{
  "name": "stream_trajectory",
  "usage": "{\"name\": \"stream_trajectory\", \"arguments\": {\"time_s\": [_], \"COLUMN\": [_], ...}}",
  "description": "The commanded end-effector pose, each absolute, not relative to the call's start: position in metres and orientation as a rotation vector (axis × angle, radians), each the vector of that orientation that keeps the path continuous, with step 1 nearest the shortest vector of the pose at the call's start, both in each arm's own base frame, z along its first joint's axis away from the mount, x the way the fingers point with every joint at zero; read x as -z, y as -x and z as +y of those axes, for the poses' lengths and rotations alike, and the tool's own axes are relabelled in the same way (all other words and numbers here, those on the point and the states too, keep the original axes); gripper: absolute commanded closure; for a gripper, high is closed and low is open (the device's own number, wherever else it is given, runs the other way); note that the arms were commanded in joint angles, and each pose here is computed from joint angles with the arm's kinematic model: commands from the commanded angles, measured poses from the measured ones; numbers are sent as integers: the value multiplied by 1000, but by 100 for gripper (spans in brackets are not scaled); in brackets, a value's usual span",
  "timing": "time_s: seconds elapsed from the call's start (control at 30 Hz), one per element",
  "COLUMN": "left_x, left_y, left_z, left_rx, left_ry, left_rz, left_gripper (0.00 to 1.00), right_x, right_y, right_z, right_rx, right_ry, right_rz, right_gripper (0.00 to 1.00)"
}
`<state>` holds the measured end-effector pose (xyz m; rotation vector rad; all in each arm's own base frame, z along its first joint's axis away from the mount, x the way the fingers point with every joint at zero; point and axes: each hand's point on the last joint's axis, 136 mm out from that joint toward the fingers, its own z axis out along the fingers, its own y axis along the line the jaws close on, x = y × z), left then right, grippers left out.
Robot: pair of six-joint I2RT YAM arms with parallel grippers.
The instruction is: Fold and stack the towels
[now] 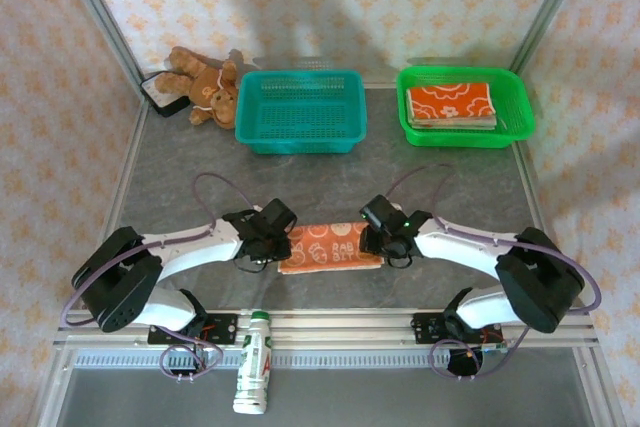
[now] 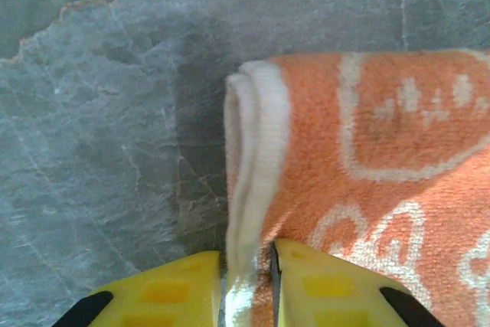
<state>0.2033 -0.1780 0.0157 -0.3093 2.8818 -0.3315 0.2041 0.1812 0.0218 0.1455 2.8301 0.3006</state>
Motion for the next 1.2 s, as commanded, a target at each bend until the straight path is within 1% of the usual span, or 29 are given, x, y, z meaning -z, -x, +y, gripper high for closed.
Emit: {"name": "stream_trajectory", "arguments": {"time_s": [0.0, 0.17, 0.3, 0.37, 0.4, 0.43, 0.47, 0.53, 0.57, 0.6, 0.63, 0.67, 0.73, 0.8, 0.87, 0.9, 1.0, 1.03, 1.17], "left_x": [-6, -4, -4, -4, -5, -5, -6, -11, -15, -19, -26, -32, -48, -64, -81, -88, -111, -119, -141], "left_y": [-204, -203, -203, -203, -203, -203, -203, -204, -205, -207, -209, -212, -218, -225, -231, -234, -240, -242, -248], "left_z": [-177, -182, -186, -186, -187, -187, -188, -189, -190, -191, -191, -191, -192, -193, -193, -193, -193, -193, -189], "left_rx": [329, 369, 394, 400, 406, 408, 417, 428, 436, 441, 445, 445, 448, 456, 458, 458, 458, 457, 441], "left_ry": [308, 323, 328, 328, 326, 329, 328, 326, 323, 320, 316, 309, 292, 278, 276, 275, 245, 236, 217], "left_rz": [2884, 2886, 2886, 2884, 2883, 2883, 2881, 2874, 2864, 2855, 2842, 2828, 2791, 2756, 2719, 2703, 2660, 2646, 2602], "left_gripper": [80, 80, 80, 80, 79, 79, 78, 78, 78, 77, 75, 71, 57, 50, 36, 33, 5, 1, 0], "right_x": [-23, -8, 7, 14, 14, 14, 12, 7, 3, -2, -9, -17, -34, -52, -72, -81, -111, -120, -151], "right_y": [-213, -204, -196, -192, -191, -190, -191, -193, -195, -196, -198, -201, -207, -216, -226, -230, -246, -251, -274], "right_z": [185, 188, 193, 198, 199, 200, 200, 196, 193, 190, 186, 182, 175, 167, 154, 147, 128, 122, 102], "right_rx": [-269, -246, -220, -228, -236, -240, -240, -220, -198, -178, -146, -119, -76, -37, 17, 45, 132, 164, 265], "right_ry": [-173, -162, -160, -178, -184, -184, -189, -190, -184, -178, -169, -163, -153, -145, -157, -168, -178, -178, -184], "right_rz": [2782, 2809, 2834, 2844, 2839, 2835, 2827, 2813, 2802, 2792, 2777, 2756, 2722, 2693, 2669, 2658, 2626, 2616, 2571], "right_gripper": [51, 53, 58, 66, 68, 73, 81, 90, 97, 100, 100, 100, 100, 100, 100, 100, 100, 100, 100]}}
